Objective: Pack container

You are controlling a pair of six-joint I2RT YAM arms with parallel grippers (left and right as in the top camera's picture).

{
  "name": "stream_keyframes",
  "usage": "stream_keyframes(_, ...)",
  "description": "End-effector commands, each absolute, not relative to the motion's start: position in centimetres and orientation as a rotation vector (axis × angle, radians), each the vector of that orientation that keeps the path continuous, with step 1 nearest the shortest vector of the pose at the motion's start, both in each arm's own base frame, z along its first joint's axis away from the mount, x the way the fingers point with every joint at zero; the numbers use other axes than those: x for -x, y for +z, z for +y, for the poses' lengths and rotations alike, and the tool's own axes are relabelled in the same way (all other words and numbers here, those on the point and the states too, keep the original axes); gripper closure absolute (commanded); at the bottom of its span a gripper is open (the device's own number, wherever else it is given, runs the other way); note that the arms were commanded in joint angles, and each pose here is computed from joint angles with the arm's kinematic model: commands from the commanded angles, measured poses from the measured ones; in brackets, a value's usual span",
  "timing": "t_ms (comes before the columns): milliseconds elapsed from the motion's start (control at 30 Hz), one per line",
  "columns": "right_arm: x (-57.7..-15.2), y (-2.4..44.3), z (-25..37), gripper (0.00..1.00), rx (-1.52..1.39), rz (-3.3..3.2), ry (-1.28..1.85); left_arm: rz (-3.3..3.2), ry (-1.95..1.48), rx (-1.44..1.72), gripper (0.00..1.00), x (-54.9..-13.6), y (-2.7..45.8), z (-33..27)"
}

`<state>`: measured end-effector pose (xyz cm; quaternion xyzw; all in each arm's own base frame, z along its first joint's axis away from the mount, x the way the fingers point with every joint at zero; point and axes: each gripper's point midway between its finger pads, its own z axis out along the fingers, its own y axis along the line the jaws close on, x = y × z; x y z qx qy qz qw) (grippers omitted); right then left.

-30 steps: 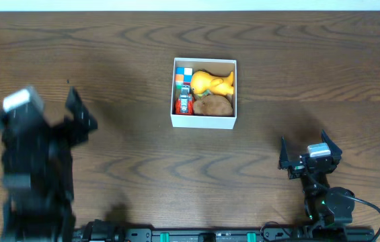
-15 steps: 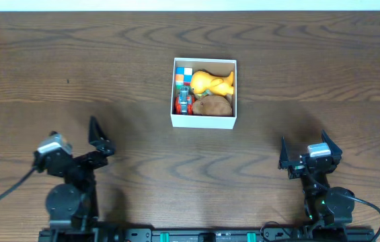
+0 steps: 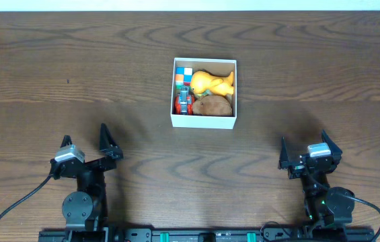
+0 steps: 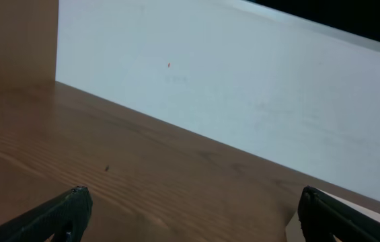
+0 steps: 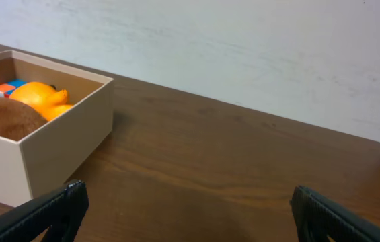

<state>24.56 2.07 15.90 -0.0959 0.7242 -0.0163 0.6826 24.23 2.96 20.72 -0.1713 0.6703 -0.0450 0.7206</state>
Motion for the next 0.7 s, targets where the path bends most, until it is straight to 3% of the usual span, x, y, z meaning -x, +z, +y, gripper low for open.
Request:
stream_keyframes(0,-24.6,15.8,1.7,0.01,0.188,1.629,-0.035,1.473,-0.102,0.370,0.02,-24.2,20.6,2.8)
stream_keyframes(667,-24.6,15.8,1.7,0.01,0.188,1.628,-0.035,1.606,-0.140,0.319,0.02,-24.5,15.9,1.5)
